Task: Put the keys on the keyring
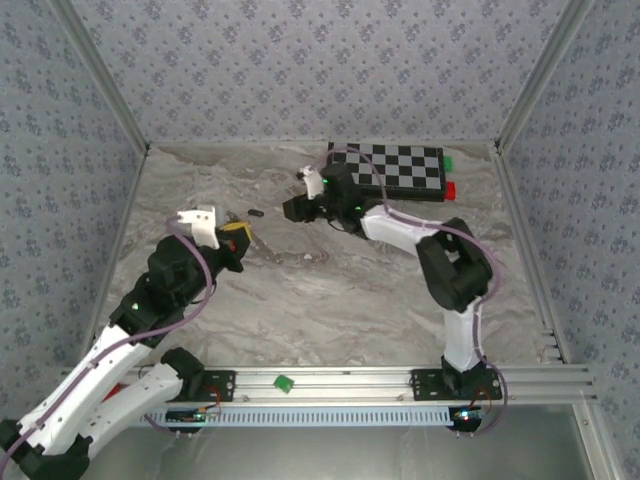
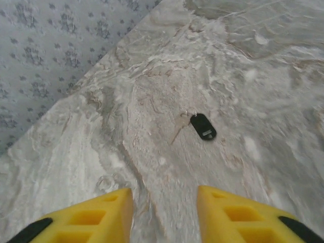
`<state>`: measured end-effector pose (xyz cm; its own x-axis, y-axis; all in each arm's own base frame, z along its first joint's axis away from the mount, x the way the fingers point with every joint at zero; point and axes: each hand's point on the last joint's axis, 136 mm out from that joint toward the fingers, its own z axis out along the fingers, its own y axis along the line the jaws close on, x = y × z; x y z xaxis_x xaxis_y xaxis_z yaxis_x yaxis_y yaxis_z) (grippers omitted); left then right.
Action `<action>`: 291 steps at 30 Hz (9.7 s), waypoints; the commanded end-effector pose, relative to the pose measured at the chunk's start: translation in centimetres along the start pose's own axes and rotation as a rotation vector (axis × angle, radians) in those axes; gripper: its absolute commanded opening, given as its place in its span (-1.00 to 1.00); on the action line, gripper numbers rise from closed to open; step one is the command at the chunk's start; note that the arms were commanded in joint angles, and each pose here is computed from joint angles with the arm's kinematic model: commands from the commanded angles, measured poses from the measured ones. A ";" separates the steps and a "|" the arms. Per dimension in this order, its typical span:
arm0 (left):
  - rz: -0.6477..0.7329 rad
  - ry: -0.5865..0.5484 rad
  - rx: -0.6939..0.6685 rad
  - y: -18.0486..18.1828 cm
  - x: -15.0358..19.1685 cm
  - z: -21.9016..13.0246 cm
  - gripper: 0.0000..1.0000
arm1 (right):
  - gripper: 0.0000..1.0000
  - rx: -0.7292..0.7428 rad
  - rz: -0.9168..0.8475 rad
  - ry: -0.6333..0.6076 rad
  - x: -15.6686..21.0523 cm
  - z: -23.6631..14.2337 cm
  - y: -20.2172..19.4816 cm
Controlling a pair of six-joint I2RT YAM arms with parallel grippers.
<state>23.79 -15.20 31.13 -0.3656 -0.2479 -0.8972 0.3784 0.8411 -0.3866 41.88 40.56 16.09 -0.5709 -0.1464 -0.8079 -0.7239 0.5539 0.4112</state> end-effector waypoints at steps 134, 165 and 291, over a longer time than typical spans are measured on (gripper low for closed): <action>0.090 0.263 0.203 -4.0 10.9 11.2 -1.00 | -0.78 0.617 0.205 0.639 22.3 -18.5 -8.0; 0.083 0.224 0.216 -4.2 9.9 10.3 -1.00 | -1.00 0.139 -0.014 -0.220 5.4 -26.9 3.2; 0.076 0.256 0.226 -4.4 10.8 10.8 -1.00 | -0.42 0.500 0.173 0.088 18.5 -20.4 -4.5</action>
<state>27.13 -26.11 19.34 -0.5475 -0.0144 -0.8367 0.5561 0.7408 -0.3767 25.35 17.52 6.40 -0.7913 -0.1645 -0.5889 -0.3498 0.9118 0.2153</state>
